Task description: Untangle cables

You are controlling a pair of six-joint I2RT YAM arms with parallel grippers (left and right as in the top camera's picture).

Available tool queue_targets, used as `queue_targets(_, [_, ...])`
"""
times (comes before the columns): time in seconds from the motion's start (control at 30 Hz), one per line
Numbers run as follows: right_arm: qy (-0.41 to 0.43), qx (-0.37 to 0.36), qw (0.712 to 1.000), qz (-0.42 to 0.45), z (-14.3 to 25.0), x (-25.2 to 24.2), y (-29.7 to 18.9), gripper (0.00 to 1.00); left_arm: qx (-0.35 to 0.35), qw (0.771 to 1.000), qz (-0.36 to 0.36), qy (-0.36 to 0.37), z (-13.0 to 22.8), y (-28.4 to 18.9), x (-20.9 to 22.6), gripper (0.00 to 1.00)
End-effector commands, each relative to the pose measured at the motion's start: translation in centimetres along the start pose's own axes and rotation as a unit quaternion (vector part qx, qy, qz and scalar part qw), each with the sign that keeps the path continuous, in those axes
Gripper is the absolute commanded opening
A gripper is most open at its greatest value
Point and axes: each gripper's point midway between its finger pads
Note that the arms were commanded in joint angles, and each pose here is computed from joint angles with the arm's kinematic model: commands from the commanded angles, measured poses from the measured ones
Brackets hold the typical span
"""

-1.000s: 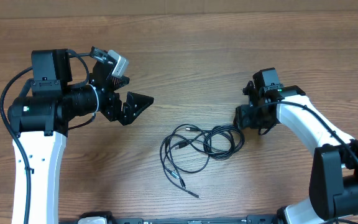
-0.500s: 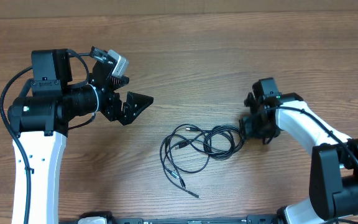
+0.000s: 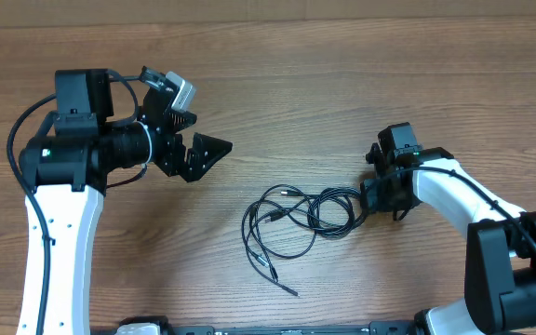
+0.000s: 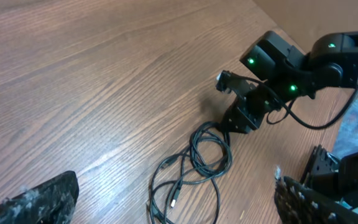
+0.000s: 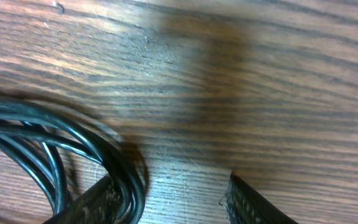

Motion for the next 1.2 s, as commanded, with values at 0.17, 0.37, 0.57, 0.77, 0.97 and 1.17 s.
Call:
queue_targets(0.17, [-0.068, 0.027, 0.997, -0.01, 3.4, 3.3, 2.4, 0.52, -0.02, 0.999, 0.029, 0.007, -1.1, 0.7, -0.4, 1.0])
queue_targets(0.37, [-0.075, 0.02, 0.997, -0.012, 3.4, 4.7, 3.2, 0.47, -0.019, 0.999, 0.03, 0.005, -1.1, 0.7, -0.4, 1.0])
queue_targets(0.57, [-0.073, 0.052, 0.996, 0.0, 4.3, 4.1, 5.3, 0.44, -0.018, 0.999, 0.03, 0.005, -1.1, 0.7, -0.4, 1.0])
queue_targets(0.77, [-0.075, 0.072, 0.995, -0.005, 5.1, 4.2, 6.0, 0.37, -0.019, 0.999, 0.03, 0.005, -1.1, 0.7, -0.4, 1.0])
queue_targets(0.97, [-0.078, 0.073, 0.994, -0.007, 5.1, 4.3, 6.0, 0.04, -0.018, 0.999, 0.03, 0.004, -1.1, 0.7, -0.4, 1.0])
queue_targets(1.17, [-0.09, 0.086, 0.992, -0.003, 5.1, 4.3, 5.3, 0.04, -0.018, 0.999, 0.03, -0.005, -1.0, 0.7, -0.4, 1.0])
Point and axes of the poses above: each gripper's point midway between its finger pads, its own y axis out along the fingers, its own x axis along the line the jaws close on, z = x × y, and after that the axes turned 13 degrees about y, right-handed
